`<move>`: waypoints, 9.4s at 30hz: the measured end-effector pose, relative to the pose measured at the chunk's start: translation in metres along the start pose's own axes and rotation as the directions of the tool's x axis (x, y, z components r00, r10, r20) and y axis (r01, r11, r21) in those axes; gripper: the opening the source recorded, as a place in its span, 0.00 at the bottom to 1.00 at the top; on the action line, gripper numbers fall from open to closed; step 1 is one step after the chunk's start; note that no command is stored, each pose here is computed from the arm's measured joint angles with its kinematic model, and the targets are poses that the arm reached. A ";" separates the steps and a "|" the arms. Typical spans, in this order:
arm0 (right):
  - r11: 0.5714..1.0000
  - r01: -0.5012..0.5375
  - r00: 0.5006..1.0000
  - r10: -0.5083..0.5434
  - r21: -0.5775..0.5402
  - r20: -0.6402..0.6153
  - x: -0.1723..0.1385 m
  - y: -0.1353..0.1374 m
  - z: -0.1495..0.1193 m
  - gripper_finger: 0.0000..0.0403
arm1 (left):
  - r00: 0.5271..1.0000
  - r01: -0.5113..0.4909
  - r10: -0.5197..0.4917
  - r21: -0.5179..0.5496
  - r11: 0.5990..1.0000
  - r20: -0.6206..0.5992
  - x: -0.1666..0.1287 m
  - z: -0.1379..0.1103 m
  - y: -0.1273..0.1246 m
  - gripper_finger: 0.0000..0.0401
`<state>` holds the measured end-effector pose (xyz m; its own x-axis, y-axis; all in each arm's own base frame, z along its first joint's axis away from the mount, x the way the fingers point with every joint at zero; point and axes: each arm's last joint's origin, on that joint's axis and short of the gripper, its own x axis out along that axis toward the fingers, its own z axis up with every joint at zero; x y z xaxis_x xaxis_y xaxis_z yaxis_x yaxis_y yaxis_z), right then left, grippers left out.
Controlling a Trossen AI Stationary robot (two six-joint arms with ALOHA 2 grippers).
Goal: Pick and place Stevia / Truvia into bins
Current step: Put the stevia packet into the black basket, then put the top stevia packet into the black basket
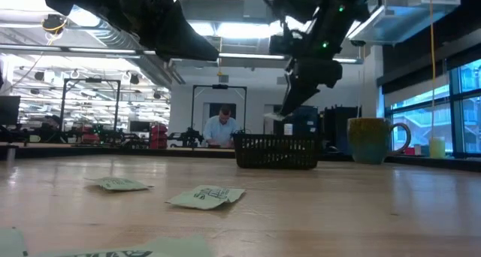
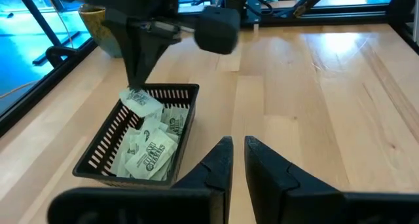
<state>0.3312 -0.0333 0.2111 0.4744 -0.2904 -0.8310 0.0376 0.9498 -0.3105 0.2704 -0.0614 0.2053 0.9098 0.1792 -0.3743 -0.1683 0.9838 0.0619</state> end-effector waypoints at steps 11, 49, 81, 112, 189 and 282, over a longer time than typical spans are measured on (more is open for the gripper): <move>0.993 -0.111 0.989 0.115 0.047 -0.097 0.040 -0.009 -0.012 0.02 | 1.000 -0.003 0.003 0.010 1.000 -0.026 0.000 -0.003 0.000 0.09; 0.856 -0.501 0.818 0.517 -0.130 0.254 -0.046 0.046 0.020 0.19 | 0.999 -0.005 0.005 0.002 1.000 -0.044 0.000 -0.005 0.001 0.08; 0.782 -0.418 0.742 0.588 -0.463 0.323 0.059 0.192 0.023 0.19 | 0.999 -0.006 0.006 0.004 1.000 -0.050 0.000 -0.005 0.001 0.09; 0.789 -0.418 0.762 0.574 -0.450 0.300 0.091 0.203 0.011 0.07 | 0.999 -0.006 0.006 0.005 1.000 -0.051 0.000 -0.005 0.001 0.09; 0.996 -0.023 0.994 0.032 -0.084 0.100 -0.032 0.044 0.010 0.00 | 0.997 -0.008 0.009 0.015 1.000 -0.073 0.000 -0.007 0.001 0.09; 0.998 -0.010 0.991 0.019 0.065 -0.129 0.030 0.000 0.005 0.22 | 0.997 -0.008 0.009 0.017 1.000 -0.077 0.000 -0.008 0.001 0.08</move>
<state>0.3495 -0.0415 0.1882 0.3577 -0.2851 -0.8893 0.0898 0.9583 -0.2712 0.2669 -0.0606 0.1982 0.8761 0.1874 -0.4442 -0.1691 0.9823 0.0808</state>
